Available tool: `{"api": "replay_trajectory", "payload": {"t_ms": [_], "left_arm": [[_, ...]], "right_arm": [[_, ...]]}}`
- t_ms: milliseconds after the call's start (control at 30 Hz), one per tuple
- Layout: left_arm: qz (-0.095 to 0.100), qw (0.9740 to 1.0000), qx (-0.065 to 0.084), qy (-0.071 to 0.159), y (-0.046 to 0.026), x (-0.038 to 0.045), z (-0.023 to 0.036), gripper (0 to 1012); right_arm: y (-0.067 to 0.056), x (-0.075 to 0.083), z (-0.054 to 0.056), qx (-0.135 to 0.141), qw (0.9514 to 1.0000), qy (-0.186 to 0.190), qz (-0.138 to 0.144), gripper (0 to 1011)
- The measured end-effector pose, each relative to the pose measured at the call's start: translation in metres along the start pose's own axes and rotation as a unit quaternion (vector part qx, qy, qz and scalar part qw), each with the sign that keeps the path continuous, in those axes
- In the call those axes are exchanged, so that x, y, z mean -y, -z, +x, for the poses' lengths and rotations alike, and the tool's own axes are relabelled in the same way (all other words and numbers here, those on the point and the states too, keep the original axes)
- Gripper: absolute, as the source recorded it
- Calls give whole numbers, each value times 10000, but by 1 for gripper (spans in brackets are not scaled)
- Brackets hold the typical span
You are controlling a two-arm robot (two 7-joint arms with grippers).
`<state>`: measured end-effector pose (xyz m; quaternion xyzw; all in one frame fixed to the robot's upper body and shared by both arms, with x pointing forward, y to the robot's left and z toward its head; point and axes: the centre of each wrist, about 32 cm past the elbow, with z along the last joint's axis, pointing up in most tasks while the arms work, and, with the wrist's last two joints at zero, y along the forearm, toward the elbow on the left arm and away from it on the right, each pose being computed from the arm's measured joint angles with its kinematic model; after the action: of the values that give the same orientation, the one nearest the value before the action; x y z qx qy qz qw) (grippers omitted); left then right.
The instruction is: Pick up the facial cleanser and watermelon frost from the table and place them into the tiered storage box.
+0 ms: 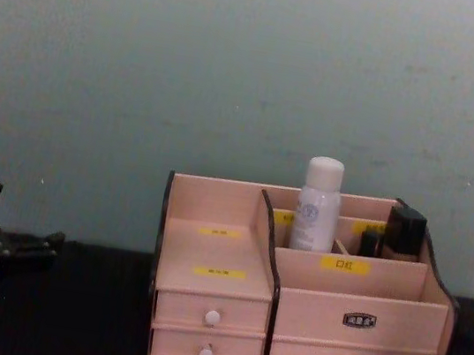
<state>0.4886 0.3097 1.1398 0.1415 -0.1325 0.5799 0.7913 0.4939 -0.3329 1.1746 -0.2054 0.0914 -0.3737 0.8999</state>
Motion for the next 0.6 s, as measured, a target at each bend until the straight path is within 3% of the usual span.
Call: {"api": "replay_trajectory", "payload": {"t_ms": [600], "left_arm": [[0,10000,0,0,0,0,0,1001]], "right_arm": [[13,-117,47,91,9999,-24,-56,1000]]}}
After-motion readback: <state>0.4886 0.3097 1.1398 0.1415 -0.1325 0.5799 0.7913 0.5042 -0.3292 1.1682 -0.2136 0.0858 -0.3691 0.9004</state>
